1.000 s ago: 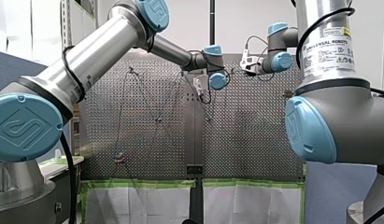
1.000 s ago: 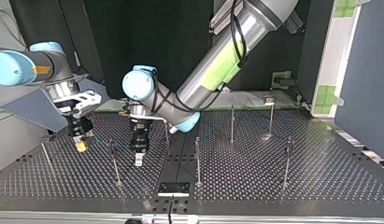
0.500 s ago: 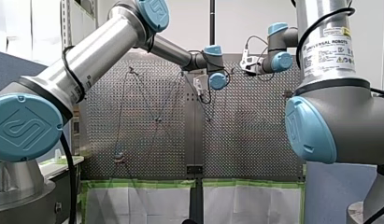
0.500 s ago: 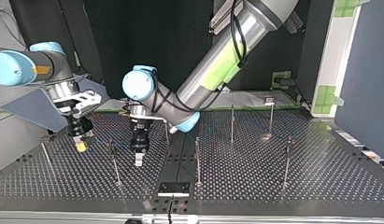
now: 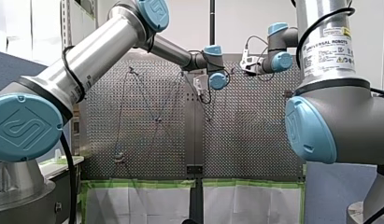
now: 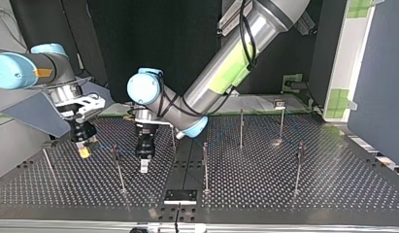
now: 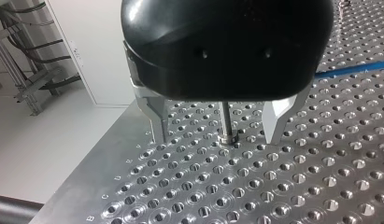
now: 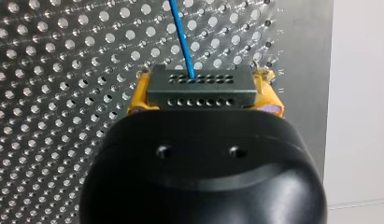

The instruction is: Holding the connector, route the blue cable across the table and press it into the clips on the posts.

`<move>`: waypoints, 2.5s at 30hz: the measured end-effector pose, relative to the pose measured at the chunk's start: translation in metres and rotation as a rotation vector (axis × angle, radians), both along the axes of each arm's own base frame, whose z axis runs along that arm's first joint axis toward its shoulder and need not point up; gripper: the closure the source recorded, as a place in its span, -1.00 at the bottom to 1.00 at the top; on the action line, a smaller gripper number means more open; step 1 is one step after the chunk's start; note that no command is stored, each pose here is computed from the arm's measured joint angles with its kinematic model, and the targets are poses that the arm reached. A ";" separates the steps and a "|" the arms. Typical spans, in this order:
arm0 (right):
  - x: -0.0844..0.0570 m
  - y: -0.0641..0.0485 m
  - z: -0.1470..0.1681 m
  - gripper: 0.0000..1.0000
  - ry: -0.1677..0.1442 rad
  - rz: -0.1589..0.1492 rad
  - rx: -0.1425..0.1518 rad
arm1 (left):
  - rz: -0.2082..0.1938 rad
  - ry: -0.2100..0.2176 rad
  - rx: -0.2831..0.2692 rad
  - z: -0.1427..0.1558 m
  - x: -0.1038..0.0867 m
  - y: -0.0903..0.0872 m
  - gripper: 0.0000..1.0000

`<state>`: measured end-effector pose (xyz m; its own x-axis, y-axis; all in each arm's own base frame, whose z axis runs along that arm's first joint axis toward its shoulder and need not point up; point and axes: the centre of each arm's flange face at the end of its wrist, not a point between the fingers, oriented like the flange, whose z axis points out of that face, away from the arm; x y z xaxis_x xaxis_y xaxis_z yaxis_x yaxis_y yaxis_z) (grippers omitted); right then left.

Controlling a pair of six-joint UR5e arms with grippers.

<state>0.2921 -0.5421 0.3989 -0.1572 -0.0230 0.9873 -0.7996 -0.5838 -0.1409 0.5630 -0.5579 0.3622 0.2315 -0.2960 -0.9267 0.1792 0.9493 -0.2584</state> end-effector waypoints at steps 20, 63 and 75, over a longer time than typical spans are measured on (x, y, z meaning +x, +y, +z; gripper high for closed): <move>0.000 0.000 0.000 1.00 0.000 0.000 0.000 | 0.000 0.000 0.000 0.000 0.000 0.000 -1.00; 0.000 0.000 0.000 1.00 0.000 0.000 0.000 | 0.000 0.000 0.000 0.000 0.000 0.000 -1.00; 0.000 0.000 0.000 1.00 0.000 0.001 0.000 | -0.005 0.042 0.032 -0.022 -0.005 -0.008 -1.00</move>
